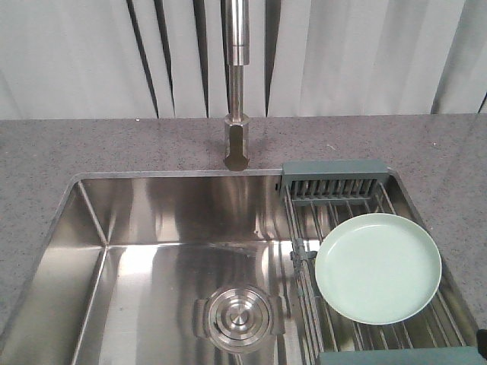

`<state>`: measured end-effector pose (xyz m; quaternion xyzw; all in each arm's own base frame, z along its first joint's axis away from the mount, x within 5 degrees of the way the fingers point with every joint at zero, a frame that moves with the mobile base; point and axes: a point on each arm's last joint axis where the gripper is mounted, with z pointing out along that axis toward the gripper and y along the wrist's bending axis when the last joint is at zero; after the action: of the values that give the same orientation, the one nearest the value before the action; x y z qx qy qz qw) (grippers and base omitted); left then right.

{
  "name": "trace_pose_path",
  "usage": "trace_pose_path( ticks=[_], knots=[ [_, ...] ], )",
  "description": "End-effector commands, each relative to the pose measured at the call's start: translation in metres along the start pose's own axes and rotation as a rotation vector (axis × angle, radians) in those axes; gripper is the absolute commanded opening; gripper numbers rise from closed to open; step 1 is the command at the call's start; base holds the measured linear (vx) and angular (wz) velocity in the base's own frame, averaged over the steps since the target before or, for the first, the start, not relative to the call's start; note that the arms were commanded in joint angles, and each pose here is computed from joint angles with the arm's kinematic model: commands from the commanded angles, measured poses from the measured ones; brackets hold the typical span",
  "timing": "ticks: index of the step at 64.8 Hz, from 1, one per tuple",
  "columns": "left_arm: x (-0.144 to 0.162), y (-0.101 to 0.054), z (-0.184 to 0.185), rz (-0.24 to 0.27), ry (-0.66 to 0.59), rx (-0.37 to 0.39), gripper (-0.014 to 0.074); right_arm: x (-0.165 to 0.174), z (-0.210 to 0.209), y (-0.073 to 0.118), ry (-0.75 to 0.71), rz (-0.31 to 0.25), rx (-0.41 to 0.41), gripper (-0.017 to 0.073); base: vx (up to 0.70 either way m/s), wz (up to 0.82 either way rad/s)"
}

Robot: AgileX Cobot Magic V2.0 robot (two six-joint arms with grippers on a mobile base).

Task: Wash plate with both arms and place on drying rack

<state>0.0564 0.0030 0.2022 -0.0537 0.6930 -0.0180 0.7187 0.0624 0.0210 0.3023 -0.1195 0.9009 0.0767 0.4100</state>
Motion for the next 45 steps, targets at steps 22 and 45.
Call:
trace_pose_path(
  ticks=[22, 45],
  knots=[
    [-0.0151, -0.0016, -0.0026, 0.057, -0.113, 0.009, -0.0006, -0.0113, -0.0048, 0.0, -0.076, -0.004, 0.003, 0.04, 0.0, 0.0],
    [-0.0166, -0.0017, -0.0029, 0.067, -0.114, 0.008, -0.0006, -0.0113, -0.0048, 0.0, -0.076, -0.004, 0.003, 0.04, 0.0, 0.0]
  ],
)
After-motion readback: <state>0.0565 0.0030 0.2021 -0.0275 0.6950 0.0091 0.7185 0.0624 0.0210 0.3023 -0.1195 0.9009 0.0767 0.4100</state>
